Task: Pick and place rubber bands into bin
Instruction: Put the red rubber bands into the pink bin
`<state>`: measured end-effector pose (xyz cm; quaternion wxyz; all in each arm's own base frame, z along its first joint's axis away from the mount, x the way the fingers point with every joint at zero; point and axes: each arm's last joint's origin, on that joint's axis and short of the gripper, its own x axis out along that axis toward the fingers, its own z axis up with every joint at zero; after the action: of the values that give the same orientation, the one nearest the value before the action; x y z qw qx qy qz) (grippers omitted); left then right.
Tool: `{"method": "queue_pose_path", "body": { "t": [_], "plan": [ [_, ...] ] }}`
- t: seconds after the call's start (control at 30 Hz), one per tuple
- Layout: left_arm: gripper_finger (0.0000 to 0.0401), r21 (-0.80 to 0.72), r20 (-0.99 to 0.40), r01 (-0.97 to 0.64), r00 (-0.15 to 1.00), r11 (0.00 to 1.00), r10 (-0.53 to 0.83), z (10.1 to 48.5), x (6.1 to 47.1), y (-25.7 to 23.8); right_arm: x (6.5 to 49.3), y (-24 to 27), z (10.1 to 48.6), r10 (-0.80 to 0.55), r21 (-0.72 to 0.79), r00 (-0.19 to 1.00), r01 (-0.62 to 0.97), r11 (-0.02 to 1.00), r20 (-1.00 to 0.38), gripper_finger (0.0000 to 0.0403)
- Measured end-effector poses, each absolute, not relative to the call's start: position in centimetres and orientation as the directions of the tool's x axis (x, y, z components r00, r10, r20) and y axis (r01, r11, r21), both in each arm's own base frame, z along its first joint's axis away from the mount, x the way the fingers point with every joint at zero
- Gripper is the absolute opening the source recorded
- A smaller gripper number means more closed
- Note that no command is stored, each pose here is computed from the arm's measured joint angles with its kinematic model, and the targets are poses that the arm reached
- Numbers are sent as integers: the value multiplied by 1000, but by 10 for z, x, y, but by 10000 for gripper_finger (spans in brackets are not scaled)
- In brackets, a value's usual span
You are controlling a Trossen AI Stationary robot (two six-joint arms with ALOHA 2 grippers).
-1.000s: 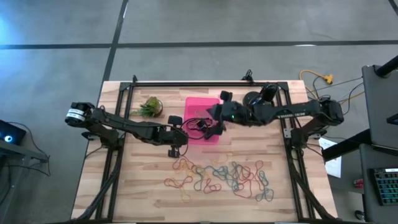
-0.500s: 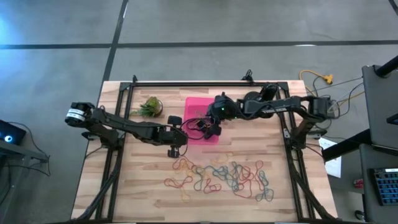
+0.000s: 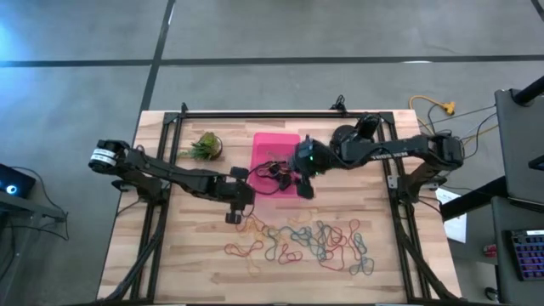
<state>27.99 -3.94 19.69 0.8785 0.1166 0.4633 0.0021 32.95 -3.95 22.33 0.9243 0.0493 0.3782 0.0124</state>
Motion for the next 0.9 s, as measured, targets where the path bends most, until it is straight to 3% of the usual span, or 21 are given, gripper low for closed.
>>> {"method": "queue_pose_path", "body": {
  "t": [0.4,0.7,0.9],
  "plan": [
    [77,138,-802,124,596,983,38,175,267,-64,319,60,219,252,126,623,-239,963,-740,174],
    [77,157,-754,116,656,981,44,168,265,-68,303,114,217,86,-48,661,-182,982,-746,153],
    [77,169,-742,101,668,981,59,152,259,-66,293,137,218,55,-107,680,-195,975,-731,140]
  ]
}}
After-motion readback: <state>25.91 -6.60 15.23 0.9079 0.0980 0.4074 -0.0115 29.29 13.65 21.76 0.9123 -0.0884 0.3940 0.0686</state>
